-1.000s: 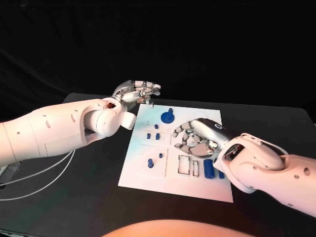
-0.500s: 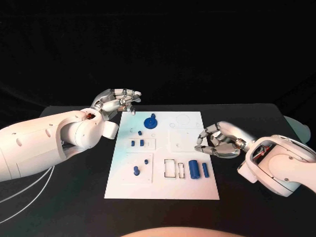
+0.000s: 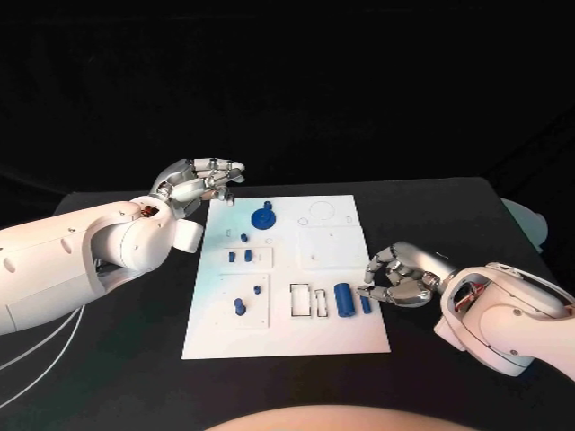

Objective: Assemble the parts on the task board

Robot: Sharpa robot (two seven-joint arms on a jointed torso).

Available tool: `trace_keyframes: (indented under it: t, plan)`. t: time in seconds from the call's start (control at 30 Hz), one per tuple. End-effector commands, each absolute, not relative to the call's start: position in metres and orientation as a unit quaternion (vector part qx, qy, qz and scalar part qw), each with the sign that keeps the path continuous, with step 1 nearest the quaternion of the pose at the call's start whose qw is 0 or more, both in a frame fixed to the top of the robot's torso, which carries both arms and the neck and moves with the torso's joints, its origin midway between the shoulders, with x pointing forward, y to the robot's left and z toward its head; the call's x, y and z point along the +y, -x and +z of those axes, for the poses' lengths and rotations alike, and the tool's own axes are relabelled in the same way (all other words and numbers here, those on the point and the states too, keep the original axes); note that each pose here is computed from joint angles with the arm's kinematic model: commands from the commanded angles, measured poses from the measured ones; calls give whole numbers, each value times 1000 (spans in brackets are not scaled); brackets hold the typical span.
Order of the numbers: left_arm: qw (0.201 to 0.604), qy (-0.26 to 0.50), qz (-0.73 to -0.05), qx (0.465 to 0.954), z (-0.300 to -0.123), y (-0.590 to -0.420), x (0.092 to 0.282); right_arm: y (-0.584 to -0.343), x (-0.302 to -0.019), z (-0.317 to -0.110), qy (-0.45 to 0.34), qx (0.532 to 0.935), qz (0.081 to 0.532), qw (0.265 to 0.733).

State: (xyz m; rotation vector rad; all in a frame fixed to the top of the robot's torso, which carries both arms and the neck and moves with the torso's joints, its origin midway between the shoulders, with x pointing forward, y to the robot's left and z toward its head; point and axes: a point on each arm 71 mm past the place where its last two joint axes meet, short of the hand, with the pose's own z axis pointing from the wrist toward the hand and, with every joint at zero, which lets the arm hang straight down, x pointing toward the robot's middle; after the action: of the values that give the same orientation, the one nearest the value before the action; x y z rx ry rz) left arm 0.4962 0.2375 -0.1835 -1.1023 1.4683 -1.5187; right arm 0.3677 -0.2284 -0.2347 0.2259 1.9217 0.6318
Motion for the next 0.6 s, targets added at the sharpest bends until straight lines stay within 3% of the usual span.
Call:
trace_keyframes:
  t: [0.03,0.6]
  plan:
    - [365,425,-602,569,-182,-495,235,-368,-227,-235,-81,796,231,553]
    - [363,422,-606,568,-181,-494,236,-366,-206,-248,-58,797,226,556]
